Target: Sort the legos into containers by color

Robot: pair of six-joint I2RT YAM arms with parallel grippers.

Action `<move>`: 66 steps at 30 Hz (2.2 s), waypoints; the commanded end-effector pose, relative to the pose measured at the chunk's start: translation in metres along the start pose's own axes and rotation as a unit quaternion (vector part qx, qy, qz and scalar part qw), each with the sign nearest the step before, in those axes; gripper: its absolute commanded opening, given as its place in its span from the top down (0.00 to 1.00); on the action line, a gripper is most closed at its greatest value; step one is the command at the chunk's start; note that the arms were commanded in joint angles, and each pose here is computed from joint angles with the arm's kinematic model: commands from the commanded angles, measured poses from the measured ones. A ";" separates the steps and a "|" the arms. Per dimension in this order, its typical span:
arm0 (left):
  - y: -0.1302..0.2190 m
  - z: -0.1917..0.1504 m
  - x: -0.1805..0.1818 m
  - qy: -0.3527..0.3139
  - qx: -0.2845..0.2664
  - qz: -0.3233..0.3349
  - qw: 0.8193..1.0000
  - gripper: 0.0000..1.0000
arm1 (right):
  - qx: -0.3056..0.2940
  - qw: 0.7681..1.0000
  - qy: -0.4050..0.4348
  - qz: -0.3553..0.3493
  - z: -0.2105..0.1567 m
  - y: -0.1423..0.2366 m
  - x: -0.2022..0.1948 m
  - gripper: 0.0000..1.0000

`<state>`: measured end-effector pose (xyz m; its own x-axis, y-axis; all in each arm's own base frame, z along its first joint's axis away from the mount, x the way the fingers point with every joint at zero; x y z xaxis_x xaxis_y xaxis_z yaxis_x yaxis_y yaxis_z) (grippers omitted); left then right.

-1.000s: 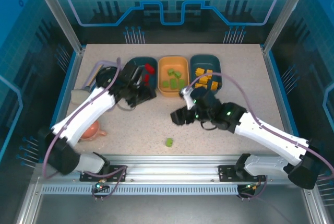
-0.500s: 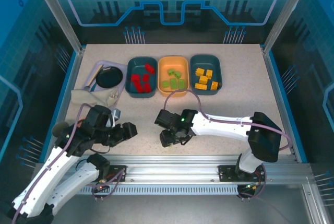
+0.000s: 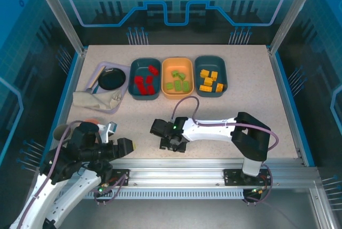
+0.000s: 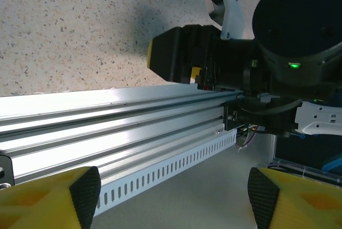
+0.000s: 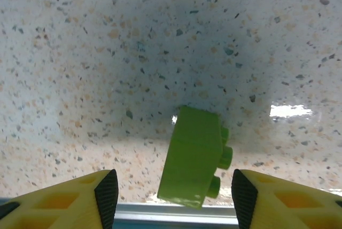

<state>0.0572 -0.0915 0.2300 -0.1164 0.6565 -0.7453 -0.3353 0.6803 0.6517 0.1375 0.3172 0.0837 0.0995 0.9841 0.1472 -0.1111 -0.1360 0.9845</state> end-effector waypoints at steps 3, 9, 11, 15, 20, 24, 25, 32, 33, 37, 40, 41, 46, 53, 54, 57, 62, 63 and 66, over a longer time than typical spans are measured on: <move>0.006 -0.009 0.001 -0.005 0.018 -0.002 1.000 0.23 | -0.016 0.999 -0.028 -0.032 0.002 -0.017 -0.006 0.45; 0.004 -0.008 0.002 0.003 0.011 -0.007 1.000 0.23 | -0.016 0.998 -0.022 -0.059 0.006 -0.024 -0.012 0.61; 0.004 -0.008 0.002 0.005 0.009 -0.009 1.000 0.23 | -0.019 0.998 -0.016 -0.062 0.007 -0.024 -0.013 0.68; 0.004 -0.006 0.001 0.012 0.002 -0.012 1.000 0.24 | -0.040 0.997 0.021 -0.061 0.015 -0.011 -0.006 0.80; -0.004 0.010 -0.014 0.033 -0.008 -0.022 0.999 0.24 | -0.097 0.990 0.084 -0.059 0.045 0.039 0.000 0.83; -0.020 0.044 -0.045 0.036 -0.024 -0.043 0.998 0.23 | -0.144 0.981 0.123 -0.033 0.090 0.085 -0.003 0.83; -0.026 0.055 -0.053 0.036 -0.028 -0.042 0.998 0.23 | -0.153 0.979 0.135 -0.023 0.103 0.095 -0.002 0.83; -0.061 0.135 -0.090 0.052 -0.060 -0.047 0.996 0.23 | -0.159 0.970 0.172 0.061 0.210 0.110 0.004 0.83; -0.065 0.148 -0.092 0.059 -0.067 -0.046 0.995 0.23 | -0.157 0.969 0.179 0.063 0.226 0.107 0.005 0.83; -0.078 0.192 -0.087 0.093 -0.091 -0.037 0.991 0.23 | -0.151 0.967 0.196 0.066 0.276 0.093 0.013 0.83; -0.085 0.217 -0.080 0.108 -0.104 -0.032 0.988 0.23 | -0.140 0.969 0.191 0.064 0.304 0.074 0.015 0.83; -0.088 0.224 -0.078 0.112 -0.105 -0.029 0.988 0.23 | -0.137 0.971 0.185 0.066 0.311 0.069 0.016 0.83; -0.097 0.251 -0.073 0.121 -0.113 -0.022 0.986 0.23 | -0.122 0.972 0.175 0.096 0.341 0.034 0.022 0.83; -0.108 0.259 -0.069 0.128 -0.105 -0.013 0.986 0.23 | -0.091 0.975 0.168 0.112 0.353 -0.004 0.021 0.82; -0.109 0.259 -0.067 0.129 -0.103 -0.012 0.986 0.23 | -0.088 0.976 0.166 0.112 0.355 -0.009 0.019 0.82; -0.110 0.258 -0.066 0.129 -0.099 -0.010 0.987 0.23 | -0.091 0.975 0.161 0.122 0.362 -0.016 0.017 0.82; -0.112 0.254 -0.061 0.131 -0.091 -0.004 0.987 0.23 | -0.092 0.975 0.157 0.129 0.369 -0.024 0.020 0.78; -0.112 0.253 -0.061 0.131 -0.089 -0.003 0.987 0.24 | -0.091 0.975 0.155 0.129 0.369 -0.026 0.020 0.75; -0.110 0.251 -0.061 0.130 -0.089 -0.003 0.988 0.24 | -0.091 0.977 0.148 0.123 0.369 -0.029 0.019 0.61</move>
<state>0.3369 -0.1258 0.2348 -0.3674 0.5253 -0.7675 -0.4997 0.5845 0.6393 0.5056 0.3012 0.0971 -0.2533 0.9182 0.3045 -0.2876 -0.3720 0.8825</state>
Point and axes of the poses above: each hand's point on the last joint's axis, 136 mm out from that joint toward the fingers, its own y axis back along the fingers, its own x axis along the line the jaws close on, z = x × y, the point moved 5 cm from there along y, back along the fingers, and after that the axes turned 4 degrees about y, right-handed, at the moved point
